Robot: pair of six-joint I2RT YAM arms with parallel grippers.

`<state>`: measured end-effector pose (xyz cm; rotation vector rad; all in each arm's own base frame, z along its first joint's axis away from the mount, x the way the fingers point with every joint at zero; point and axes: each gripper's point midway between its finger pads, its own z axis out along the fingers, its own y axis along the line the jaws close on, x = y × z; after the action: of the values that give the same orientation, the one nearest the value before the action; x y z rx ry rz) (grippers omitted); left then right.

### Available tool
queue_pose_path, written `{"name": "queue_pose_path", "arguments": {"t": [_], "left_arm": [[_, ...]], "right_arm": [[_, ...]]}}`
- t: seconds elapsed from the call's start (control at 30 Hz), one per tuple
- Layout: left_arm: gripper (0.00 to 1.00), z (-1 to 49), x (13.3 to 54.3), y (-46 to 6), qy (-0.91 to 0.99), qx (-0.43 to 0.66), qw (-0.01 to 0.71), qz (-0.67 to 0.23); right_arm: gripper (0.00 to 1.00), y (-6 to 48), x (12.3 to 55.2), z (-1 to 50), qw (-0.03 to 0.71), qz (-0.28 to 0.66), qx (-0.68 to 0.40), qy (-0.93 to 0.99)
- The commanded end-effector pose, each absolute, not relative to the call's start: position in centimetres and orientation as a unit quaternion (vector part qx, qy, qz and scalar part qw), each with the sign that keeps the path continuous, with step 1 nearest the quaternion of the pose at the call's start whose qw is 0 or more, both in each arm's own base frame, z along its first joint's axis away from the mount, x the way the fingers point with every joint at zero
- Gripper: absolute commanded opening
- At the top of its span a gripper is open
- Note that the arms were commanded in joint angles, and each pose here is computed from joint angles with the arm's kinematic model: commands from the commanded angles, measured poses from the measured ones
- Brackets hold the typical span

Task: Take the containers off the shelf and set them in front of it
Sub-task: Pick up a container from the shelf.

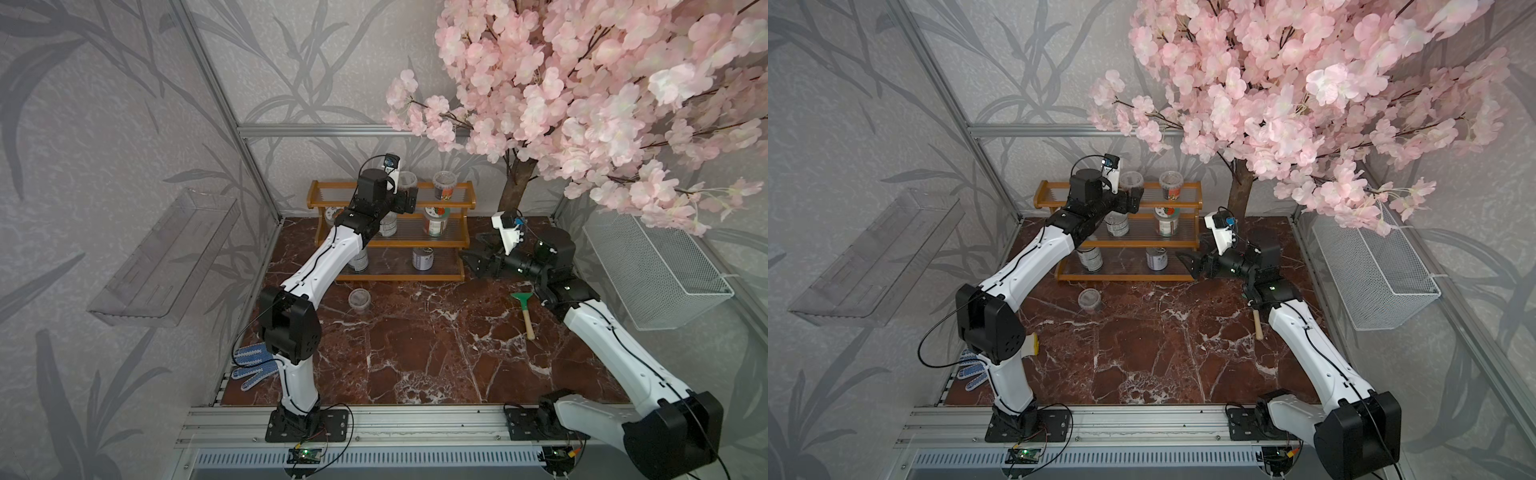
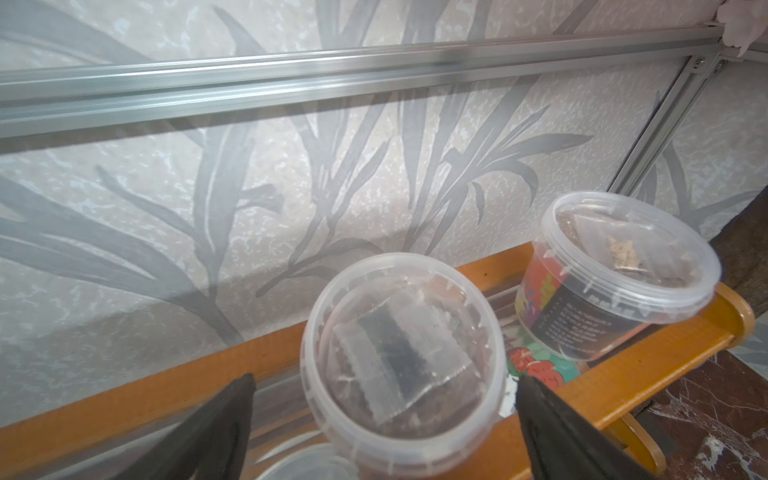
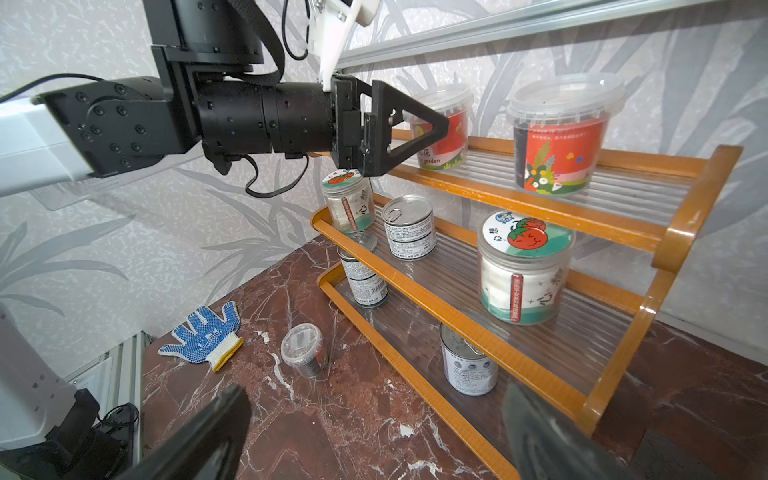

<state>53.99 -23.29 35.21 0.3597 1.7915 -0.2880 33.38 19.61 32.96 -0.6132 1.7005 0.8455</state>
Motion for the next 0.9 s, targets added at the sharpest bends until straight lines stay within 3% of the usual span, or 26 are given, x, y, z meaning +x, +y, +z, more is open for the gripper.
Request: {"name": "queue_pose_path", "arguments": {"t": [0.0,0.23,0.57,0.87], "left_arm": [[0.99,37.0,54.6,-23.8,0.757,0.158,0.618,-0.139],[0.97,36.8,55.7,-23.8,0.756,0.155,0.620,-0.138],[0.81,36.7,56.1,-24.0,0.755,0.158,0.621,-0.138],[0.74,37.9,55.8,-23.9,0.748,0.158,0.630,-0.135]], "right_arm": [[0.99,19.4,33.4,35.1,0.562,0.353,-0.257,0.703],[0.99,19.5,33.6,35.1,0.560,0.356,-0.256,0.703],[0.99,19.7,33.9,35.0,0.558,0.358,-0.258,0.703],[0.99,19.6,33.8,34.7,0.557,0.356,-0.257,0.705]]}}
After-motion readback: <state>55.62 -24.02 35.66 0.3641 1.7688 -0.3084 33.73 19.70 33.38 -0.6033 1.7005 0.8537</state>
